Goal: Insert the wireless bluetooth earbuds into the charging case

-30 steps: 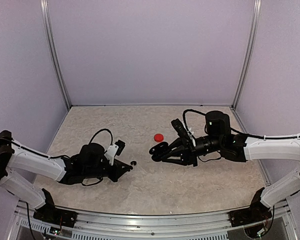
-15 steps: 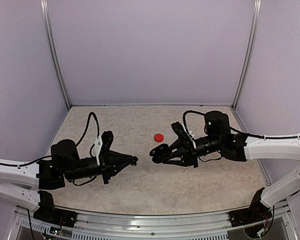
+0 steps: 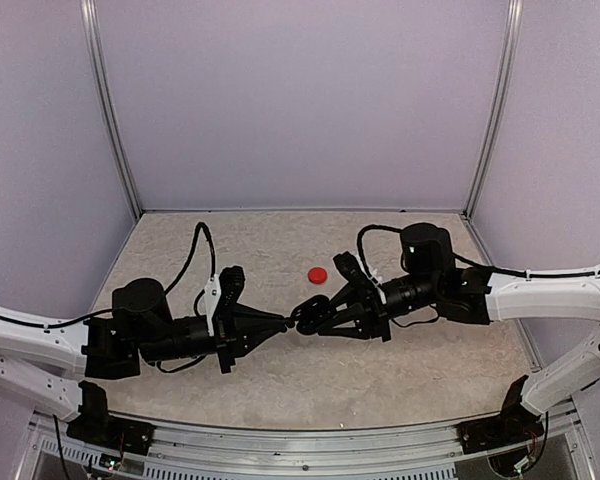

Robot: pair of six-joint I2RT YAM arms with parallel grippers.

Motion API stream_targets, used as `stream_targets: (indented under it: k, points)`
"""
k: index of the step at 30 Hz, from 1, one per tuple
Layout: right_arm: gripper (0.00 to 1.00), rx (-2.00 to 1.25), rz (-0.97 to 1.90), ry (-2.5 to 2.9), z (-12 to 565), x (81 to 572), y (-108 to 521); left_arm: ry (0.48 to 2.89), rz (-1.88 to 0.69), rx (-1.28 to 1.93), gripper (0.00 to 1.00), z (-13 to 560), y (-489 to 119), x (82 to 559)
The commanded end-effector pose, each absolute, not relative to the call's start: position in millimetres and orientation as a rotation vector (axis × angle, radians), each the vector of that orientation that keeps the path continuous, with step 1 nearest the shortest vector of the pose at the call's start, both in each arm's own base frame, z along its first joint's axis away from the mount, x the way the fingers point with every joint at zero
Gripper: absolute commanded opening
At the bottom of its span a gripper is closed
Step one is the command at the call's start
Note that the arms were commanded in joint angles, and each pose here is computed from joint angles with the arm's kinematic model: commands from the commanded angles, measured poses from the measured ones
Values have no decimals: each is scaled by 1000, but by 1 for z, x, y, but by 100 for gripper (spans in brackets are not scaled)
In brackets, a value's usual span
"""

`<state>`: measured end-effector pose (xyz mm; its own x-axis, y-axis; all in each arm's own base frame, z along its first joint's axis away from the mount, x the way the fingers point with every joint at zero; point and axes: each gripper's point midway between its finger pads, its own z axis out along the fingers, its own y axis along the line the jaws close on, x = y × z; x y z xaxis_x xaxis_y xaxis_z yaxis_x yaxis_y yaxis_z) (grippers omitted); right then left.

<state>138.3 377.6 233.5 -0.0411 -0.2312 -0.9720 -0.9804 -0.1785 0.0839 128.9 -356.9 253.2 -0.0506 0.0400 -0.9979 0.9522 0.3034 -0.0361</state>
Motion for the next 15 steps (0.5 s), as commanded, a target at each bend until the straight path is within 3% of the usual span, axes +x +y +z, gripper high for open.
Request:
stream_targets:
  k: [1,15]
  points:
    - [0,-1495,1282,1313,239,138,387,1355,-982,969,7,272,-366,129]
    - [0,-1502,1291,1302,242,134,394,1407,-941,978,7,258,-376,137]
